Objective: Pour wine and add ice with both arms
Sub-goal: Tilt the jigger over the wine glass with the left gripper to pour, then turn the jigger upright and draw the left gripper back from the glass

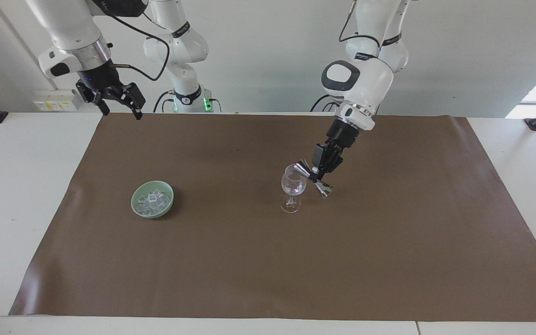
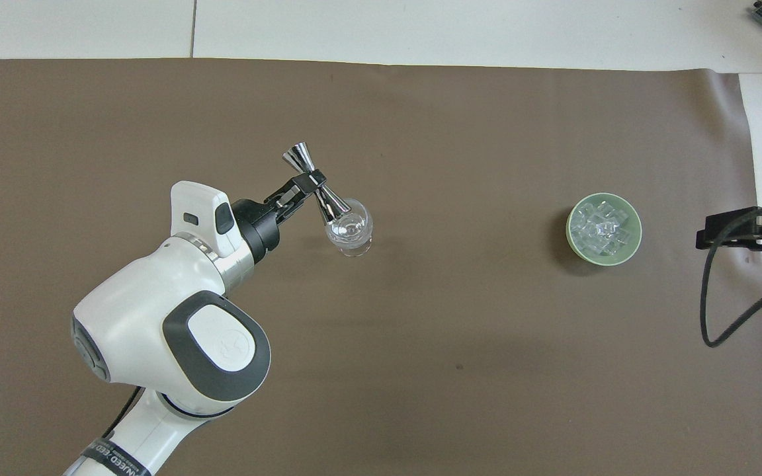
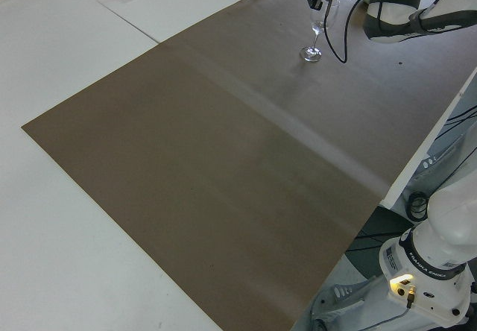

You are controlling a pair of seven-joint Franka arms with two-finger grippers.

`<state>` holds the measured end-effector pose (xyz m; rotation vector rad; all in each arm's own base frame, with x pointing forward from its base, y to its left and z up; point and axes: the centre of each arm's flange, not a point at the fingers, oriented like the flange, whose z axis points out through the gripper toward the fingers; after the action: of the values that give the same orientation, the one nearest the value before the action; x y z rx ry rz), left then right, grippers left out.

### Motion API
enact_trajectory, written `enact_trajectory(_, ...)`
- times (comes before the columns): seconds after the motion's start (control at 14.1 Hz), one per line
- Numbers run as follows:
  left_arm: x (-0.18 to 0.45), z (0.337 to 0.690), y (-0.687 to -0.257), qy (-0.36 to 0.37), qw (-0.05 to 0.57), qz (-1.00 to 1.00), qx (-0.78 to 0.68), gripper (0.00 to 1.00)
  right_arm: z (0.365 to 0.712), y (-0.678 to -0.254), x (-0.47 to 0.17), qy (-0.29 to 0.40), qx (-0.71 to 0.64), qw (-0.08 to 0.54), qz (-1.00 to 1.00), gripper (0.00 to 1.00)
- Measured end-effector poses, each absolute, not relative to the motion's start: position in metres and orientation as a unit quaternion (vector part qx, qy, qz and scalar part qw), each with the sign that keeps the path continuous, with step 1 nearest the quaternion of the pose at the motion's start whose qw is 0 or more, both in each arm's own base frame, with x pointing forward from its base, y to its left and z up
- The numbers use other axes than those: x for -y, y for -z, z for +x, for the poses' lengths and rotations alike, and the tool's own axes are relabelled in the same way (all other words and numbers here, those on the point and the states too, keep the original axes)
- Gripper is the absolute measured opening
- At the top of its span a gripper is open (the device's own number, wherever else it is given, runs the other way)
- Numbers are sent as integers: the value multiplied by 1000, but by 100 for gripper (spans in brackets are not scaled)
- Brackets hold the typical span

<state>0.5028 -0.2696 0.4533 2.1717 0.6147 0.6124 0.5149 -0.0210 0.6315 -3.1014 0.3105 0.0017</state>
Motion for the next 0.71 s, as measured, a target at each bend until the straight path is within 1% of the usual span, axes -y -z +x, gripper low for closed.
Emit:
enact_trajectory(0.43, 267, 504, -454, -243, 391, 853, -246, 20, 515, -631, 21, -1, -100, 12, -995, 100)
enact_trajectory(0.71, 252, 515, -456, -214, 408, 841, -286, 20, 515, -631, 21, -1, -100, 12, -995, 100)
